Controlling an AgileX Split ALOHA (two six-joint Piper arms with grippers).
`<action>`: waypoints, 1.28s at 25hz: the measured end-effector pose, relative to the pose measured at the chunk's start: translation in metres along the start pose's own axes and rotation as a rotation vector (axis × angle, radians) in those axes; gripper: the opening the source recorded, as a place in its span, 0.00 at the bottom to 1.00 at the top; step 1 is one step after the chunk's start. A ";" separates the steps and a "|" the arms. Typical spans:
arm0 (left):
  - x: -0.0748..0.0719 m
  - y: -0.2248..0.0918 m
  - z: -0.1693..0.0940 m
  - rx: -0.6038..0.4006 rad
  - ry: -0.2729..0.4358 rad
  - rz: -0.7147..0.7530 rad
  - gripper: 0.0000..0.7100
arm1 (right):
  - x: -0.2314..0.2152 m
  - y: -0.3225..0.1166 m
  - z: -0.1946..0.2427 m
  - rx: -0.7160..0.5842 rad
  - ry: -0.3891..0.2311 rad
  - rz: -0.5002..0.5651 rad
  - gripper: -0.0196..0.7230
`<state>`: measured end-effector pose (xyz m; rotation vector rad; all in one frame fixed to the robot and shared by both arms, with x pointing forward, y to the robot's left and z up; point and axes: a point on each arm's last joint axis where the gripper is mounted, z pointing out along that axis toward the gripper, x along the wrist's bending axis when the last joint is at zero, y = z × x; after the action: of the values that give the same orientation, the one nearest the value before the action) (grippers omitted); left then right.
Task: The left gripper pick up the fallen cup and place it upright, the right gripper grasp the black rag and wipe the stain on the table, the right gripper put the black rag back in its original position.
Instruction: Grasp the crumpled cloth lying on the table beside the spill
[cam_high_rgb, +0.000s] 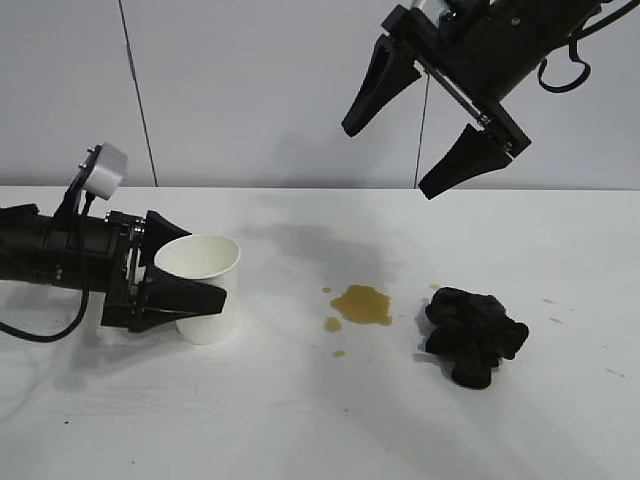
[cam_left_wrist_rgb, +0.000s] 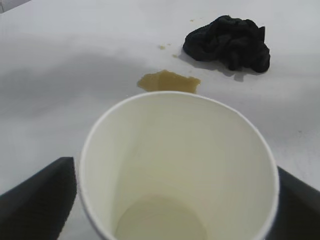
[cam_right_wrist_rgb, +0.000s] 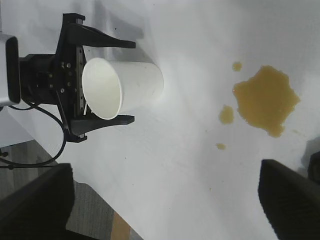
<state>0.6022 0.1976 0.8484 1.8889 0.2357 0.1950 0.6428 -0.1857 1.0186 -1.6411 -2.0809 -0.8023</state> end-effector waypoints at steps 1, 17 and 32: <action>0.001 0.005 -0.001 -0.005 0.005 0.010 0.93 | 0.000 0.000 0.000 0.000 -0.001 0.000 0.96; 0.002 0.107 -0.049 0.136 0.174 -0.137 0.93 | 0.000 0.000 0.000 0.000 0.001 -0.019 0.96; -0.025 0.161 -0.098 0.417 0.307 -0.495 0.93 | -0.008 -0.003 0.000 0.035 -0.081 -0.168 0.96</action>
<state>0.5641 0.2294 1.0321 2.1353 1.0040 0.0995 0.6422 -0.1920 1.0137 -1.5198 -2.3000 -0.7580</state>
